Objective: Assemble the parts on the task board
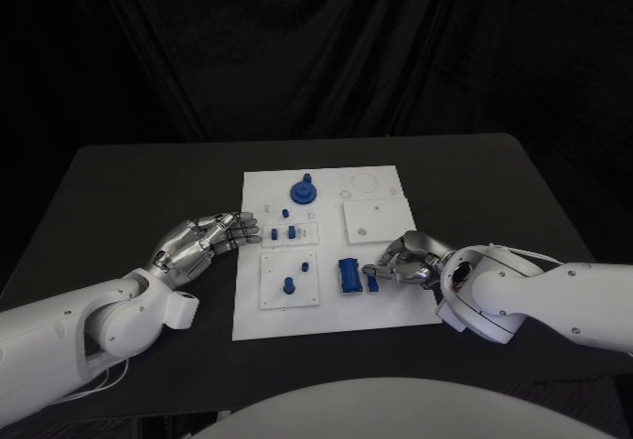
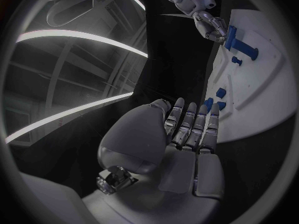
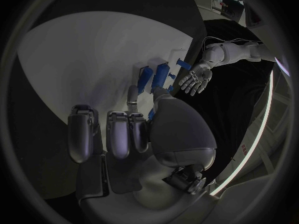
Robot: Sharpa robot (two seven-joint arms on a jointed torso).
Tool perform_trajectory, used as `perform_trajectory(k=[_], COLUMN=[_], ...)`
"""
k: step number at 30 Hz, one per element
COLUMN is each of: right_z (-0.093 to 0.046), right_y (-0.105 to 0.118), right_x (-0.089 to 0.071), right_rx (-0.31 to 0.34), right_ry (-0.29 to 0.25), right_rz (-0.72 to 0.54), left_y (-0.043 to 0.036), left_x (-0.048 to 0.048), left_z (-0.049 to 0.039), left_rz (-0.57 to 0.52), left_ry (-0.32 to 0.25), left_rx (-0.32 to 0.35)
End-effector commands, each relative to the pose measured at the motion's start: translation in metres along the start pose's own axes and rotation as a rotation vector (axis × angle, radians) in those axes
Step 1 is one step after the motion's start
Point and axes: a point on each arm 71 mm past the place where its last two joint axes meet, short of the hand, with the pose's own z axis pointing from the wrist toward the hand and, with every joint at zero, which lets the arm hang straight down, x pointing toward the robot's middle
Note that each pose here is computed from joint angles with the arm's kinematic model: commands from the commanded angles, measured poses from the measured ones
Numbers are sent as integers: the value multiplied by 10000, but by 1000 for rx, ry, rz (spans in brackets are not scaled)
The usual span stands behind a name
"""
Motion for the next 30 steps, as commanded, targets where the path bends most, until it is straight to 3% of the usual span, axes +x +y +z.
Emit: perform_trajectory(k=[1,20,30], right_z=[-7,-101,-237], right_y=[-12,-5,-72], right_x=[-7,-108,-74], right_rx=[16,-78,-45], right_ry=[-13,-95,-26], right_rz=[-13,25,7], left_y=[6,23,22], left_x=[19,12,-4], left_z=[1,-24,-48], left_rz=[-13,-16,-14], left_ry=[16,13,7], left_rx=[8,4,3])
